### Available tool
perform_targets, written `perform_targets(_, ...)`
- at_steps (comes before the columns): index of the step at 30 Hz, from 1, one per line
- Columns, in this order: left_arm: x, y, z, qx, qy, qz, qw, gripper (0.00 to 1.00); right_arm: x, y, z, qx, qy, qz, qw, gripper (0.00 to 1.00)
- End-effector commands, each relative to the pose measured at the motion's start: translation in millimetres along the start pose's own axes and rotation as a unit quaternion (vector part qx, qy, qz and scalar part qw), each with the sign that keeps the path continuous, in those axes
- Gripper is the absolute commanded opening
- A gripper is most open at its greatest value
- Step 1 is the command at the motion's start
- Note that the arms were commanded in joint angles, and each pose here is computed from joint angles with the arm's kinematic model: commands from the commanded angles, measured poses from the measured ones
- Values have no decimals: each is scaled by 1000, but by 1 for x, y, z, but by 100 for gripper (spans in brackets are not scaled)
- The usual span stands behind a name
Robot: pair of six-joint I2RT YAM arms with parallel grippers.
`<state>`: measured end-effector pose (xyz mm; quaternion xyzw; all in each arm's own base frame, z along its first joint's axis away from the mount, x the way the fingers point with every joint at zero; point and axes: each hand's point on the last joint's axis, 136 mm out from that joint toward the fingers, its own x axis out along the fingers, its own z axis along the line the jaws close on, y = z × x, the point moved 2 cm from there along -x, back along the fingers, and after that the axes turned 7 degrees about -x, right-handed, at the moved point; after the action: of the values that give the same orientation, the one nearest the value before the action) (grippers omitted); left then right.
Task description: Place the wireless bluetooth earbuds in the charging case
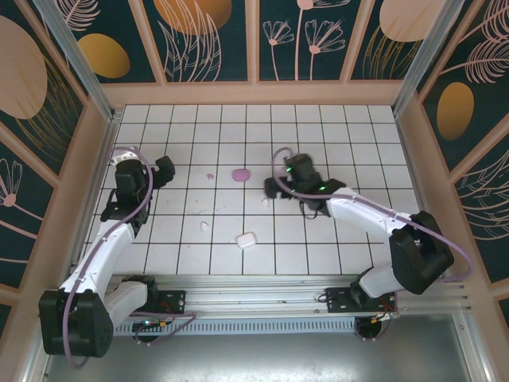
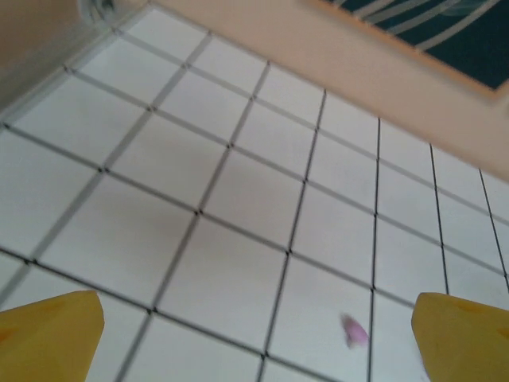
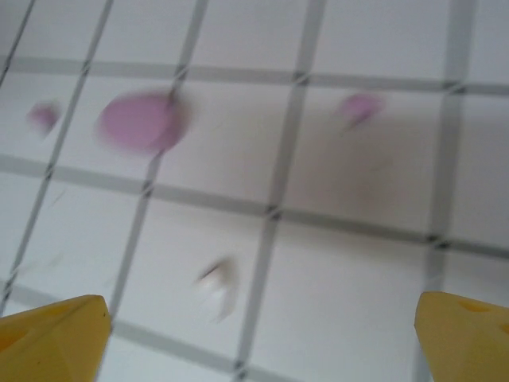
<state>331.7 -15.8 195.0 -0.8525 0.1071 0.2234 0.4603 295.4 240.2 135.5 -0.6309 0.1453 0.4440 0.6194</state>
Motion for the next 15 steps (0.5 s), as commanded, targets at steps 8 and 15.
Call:
perform_targets(8, -9, 102, -11, 7, 28, 149, 988, 99, 14, 122, 122, -119, 9, 216, 969, 99)
perform_targets(15, -21, 104, -19, 50, 79, 148, 985, 99, 32, 133, 124, -172, 37, 248, 953, 99)
